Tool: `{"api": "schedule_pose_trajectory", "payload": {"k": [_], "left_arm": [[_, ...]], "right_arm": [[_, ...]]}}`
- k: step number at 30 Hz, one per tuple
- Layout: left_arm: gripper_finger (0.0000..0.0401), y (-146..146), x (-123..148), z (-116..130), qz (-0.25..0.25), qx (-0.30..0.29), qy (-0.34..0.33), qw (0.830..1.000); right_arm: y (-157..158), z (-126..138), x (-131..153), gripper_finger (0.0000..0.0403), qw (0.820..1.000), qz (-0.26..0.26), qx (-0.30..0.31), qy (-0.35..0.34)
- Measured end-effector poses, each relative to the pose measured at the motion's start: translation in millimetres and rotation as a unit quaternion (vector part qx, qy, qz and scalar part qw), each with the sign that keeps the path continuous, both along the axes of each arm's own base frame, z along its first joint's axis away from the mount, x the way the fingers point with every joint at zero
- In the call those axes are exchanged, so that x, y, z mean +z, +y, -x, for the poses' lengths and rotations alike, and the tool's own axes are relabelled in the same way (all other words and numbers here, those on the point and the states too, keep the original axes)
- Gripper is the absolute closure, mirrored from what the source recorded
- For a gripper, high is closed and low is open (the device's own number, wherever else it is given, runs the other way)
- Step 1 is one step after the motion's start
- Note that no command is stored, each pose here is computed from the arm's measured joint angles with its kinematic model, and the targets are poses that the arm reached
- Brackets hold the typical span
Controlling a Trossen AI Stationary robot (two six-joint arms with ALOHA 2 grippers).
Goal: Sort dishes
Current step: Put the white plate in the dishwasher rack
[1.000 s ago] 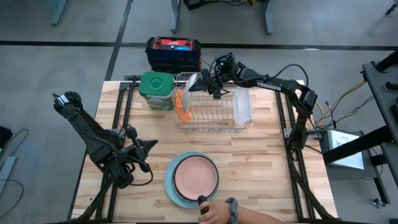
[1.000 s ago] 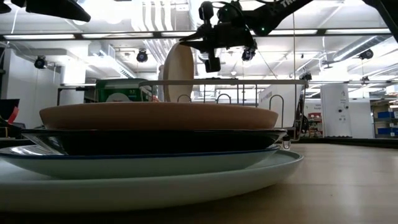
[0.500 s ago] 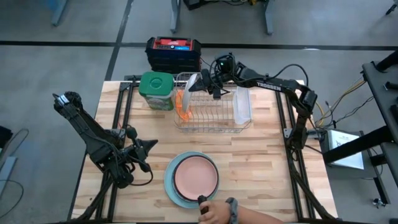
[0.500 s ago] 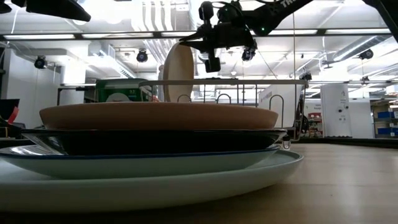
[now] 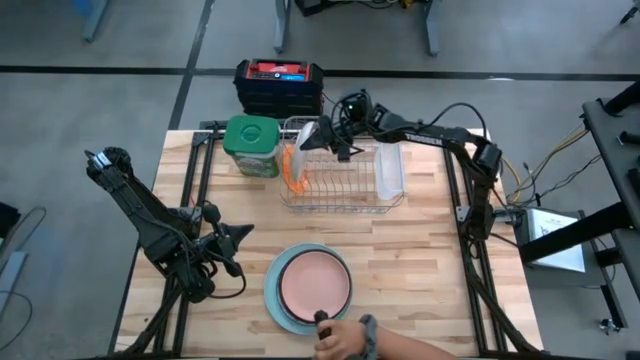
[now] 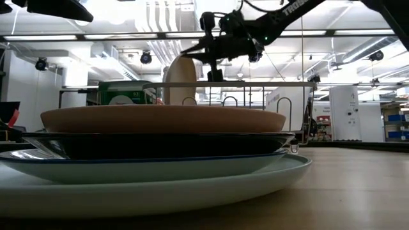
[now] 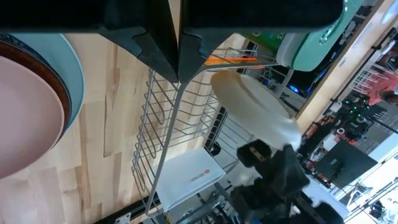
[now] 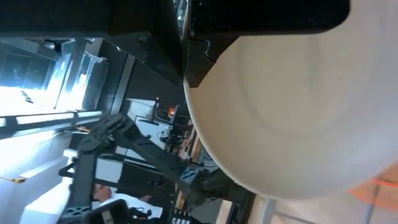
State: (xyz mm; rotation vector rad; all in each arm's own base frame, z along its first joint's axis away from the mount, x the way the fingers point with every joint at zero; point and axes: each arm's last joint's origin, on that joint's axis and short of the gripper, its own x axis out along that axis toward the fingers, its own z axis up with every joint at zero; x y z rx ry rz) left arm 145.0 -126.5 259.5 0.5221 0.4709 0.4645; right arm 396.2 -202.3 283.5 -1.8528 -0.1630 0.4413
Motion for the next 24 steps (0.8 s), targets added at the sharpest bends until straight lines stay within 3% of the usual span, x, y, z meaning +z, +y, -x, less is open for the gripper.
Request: {"api": "schedule_pose_trajectory", "payload": {"k": [24], "left_arm": [[0.0401,0.0,0.1,0.0,-0.001,0.000,0.000,1.000]], "right_arm": [[-7.4,-10.9,-30.3,0.0403,0.998,-0.044,-0.005,0.033]]}}
